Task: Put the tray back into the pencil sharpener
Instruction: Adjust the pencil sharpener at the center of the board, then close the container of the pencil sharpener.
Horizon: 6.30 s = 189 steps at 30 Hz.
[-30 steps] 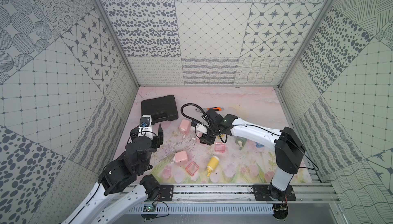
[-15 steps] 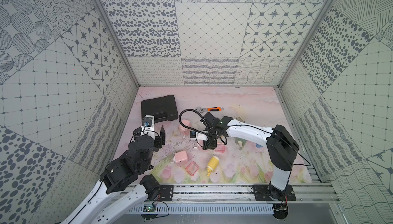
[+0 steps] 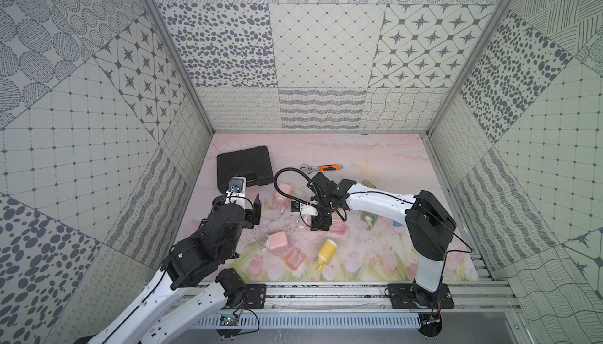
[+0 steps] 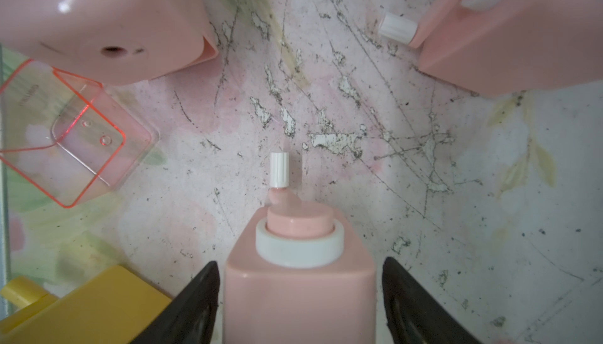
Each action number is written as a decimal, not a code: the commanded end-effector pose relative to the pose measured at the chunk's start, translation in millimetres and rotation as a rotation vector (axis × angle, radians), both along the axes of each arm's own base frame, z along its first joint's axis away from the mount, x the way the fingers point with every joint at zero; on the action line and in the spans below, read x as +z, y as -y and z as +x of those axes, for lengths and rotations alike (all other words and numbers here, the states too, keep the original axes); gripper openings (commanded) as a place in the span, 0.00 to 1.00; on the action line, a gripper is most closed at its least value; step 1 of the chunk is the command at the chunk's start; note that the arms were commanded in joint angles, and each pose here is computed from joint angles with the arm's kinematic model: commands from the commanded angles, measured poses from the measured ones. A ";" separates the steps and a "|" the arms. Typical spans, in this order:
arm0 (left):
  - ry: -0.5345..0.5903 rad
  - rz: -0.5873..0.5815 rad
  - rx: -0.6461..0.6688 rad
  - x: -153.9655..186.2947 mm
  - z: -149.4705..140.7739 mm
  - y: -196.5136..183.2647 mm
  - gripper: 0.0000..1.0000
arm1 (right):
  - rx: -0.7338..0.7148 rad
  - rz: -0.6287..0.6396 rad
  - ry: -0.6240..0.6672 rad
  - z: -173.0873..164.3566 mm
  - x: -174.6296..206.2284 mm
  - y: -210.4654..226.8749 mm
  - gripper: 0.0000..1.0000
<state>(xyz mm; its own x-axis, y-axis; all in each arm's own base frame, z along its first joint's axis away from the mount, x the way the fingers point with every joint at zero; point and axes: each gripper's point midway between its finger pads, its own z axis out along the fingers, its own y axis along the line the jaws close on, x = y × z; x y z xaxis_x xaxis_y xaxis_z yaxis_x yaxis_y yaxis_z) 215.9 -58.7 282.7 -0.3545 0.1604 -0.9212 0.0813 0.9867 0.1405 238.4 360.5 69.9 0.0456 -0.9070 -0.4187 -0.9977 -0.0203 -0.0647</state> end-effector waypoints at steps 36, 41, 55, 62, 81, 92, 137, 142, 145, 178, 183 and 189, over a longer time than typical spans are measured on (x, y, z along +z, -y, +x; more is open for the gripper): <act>-0.304 0.291 -1.174 -98.5 -0.7 189.6 0.95 | -1.708 0.314 -0.213 8.6 64.7 162.9 0.71; -0.382 0.306 -1.268 -123.5 -2.0 201.4 0.95 | -1.734 0.259 -0.259 -0.3 43.9 164.2 0.68; -0.397 0.387 -1.422 -153.2 20.1 212.4 0.96 | -1.687 0.223 -0.448 -5.5 6.0 125.0 0.51; -0.437 0.412 -1.485 -166.9 21.4 207.7 0.97 | -1.735 0.264 -0.420 -4.3 7.4 139.7 0.49; -0.586 0.438 -1.504 -208.7 21.7 215.1 0.90 | -1.709 0.268 -0.452 4.3 7.7 137.0 0.48; -0.604 0.473 -1.514 -223.7 15.1 212.8 0.72 | -1.710 0.269 -0.464 5.5 -0.1 134.5 0.46; -0.429 0.416 -1.511 -219.0 23.2 231.2 0.32 | -1.597 0.268 -0.588 12.4 -36.8 87.0 0.20; -0.404 0.417 -1.508 -214.4 25.9 233.6 0.32 | -1.578 0.297 -0.600 14.0 -32.6 79.0 0.20; -0.380 0.418 -1.513 -211.3 27.2 235.5 0.31 | -1.563 0.316 -0.602 15.3 -28.5 76.0 0.26; -0.284 0.420 -1.479 -200.9 34.4 239.2 0.21 | -1.631 0.415 -0.626 19.9 -18.1 84.5 0.19; -0.263 0.405 -1.470 -193.5 36.5 241.9 0.20 | -1.546 0.493 -0.718 21.9 -8.7 57.9 0.19; -0.241 0.391 -1.461 -185.5 40.5 246.0 0.19 | -1.522 0.530 -0.763 23.5 -5.6 47.9 0.20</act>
